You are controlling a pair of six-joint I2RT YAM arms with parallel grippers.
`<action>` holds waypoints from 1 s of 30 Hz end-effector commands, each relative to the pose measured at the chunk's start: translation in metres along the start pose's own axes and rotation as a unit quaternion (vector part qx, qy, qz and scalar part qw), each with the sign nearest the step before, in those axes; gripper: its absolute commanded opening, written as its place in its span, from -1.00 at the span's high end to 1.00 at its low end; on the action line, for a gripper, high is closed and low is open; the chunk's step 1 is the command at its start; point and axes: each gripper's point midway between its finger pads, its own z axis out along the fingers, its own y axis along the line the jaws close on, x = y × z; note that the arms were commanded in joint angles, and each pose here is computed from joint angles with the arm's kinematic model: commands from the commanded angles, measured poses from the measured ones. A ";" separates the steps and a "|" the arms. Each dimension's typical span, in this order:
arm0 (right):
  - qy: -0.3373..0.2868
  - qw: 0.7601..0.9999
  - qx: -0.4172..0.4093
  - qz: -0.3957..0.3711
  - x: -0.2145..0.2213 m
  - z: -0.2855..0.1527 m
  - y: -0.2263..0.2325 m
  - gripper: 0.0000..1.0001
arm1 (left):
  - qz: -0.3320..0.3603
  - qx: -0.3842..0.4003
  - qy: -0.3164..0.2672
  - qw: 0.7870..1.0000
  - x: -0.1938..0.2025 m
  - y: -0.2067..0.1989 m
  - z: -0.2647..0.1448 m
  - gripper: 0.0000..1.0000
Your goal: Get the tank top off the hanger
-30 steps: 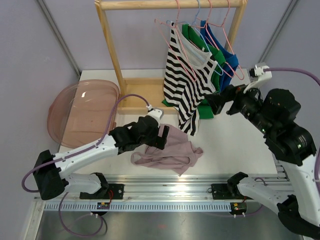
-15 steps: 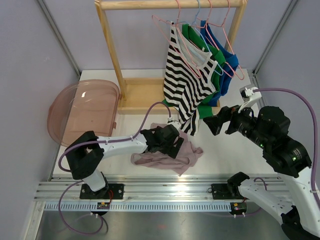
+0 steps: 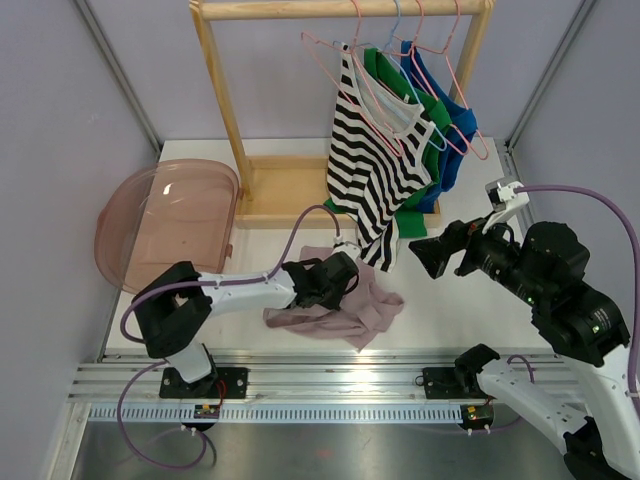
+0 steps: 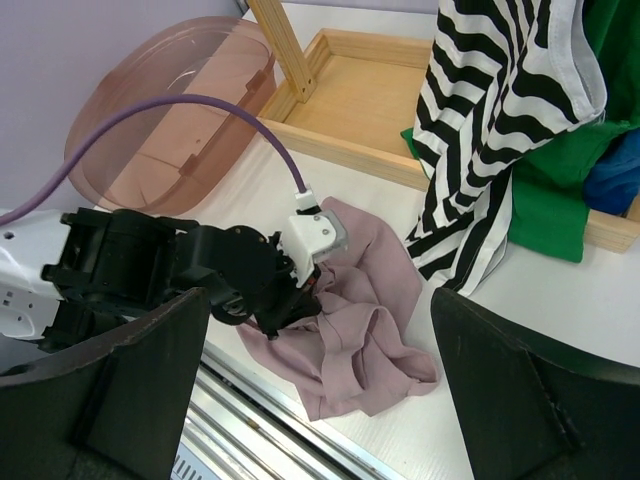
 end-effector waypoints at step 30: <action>-0.047 0.999 -0.005 -0.024 -0.035 -0.013 0.008 -0.99 | -0.182 -0.325 -0.341 0.863 -0.209 0.256 -0.392 1.00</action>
